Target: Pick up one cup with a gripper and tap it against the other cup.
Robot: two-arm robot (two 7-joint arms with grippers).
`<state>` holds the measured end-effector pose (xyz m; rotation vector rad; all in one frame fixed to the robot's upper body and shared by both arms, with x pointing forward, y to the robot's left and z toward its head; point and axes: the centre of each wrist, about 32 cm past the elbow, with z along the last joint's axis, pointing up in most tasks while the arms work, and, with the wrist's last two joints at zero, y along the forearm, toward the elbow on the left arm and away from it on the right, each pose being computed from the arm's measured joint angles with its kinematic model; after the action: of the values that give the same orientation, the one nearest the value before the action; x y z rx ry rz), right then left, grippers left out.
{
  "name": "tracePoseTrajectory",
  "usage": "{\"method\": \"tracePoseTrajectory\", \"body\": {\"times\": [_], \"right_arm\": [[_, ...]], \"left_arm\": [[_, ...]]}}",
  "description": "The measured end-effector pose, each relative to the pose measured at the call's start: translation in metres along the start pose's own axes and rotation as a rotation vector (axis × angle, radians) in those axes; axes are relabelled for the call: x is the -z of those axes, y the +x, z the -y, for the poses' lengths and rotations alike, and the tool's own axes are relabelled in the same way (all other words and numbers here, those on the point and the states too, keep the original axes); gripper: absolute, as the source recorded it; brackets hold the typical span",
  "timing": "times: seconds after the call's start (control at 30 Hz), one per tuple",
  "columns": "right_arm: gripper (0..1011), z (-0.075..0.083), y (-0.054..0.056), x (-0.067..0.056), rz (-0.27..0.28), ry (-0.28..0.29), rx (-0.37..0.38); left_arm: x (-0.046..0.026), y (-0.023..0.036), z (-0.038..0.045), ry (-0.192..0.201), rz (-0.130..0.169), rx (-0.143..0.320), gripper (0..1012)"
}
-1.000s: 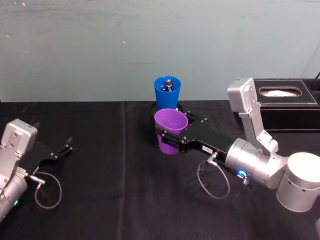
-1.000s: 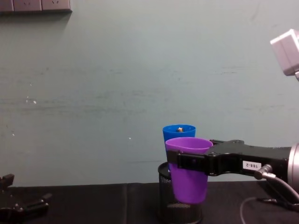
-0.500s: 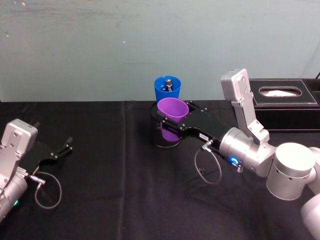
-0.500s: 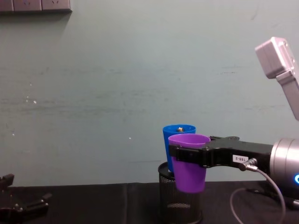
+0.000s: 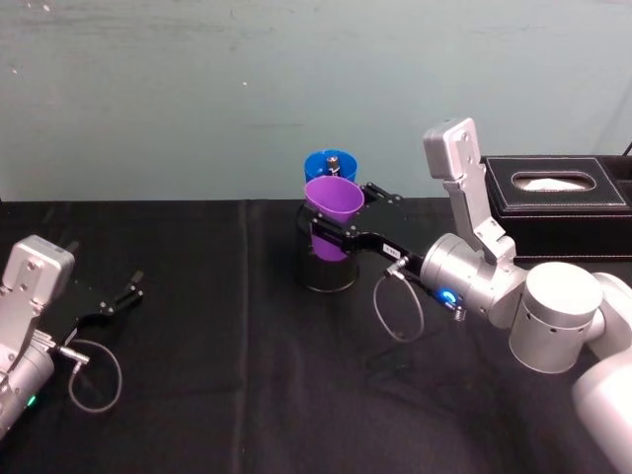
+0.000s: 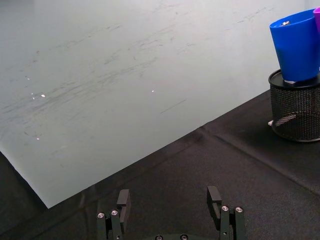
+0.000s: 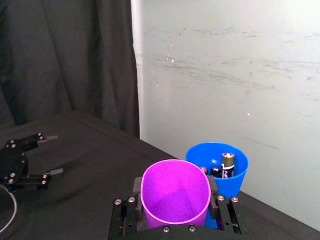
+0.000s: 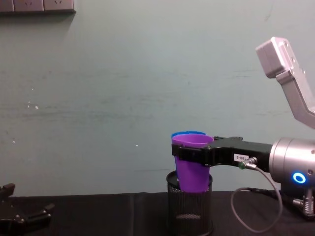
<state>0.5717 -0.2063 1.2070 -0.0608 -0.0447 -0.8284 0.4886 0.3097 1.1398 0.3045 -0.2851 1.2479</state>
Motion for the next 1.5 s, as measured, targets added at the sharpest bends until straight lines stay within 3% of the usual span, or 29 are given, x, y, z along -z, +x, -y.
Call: {"method": "tracePoseTrajectory", "body": {"times": [0.57, 1.5], "right_arm": [[723, -0.009, 0.009, -0.008, 0.010, 0.009, 0.019], [723, -0.012, 0.012, -0.009, -0.008, 0.013, 0.037]], "left_arm": [[0.0000, 0.0000, 0.0000, 0.000, 0.000, 0.000, 1000], [0.0000, 0.0000, 0.0000, 0.000, 0.000, 0.000, 1000]]}}
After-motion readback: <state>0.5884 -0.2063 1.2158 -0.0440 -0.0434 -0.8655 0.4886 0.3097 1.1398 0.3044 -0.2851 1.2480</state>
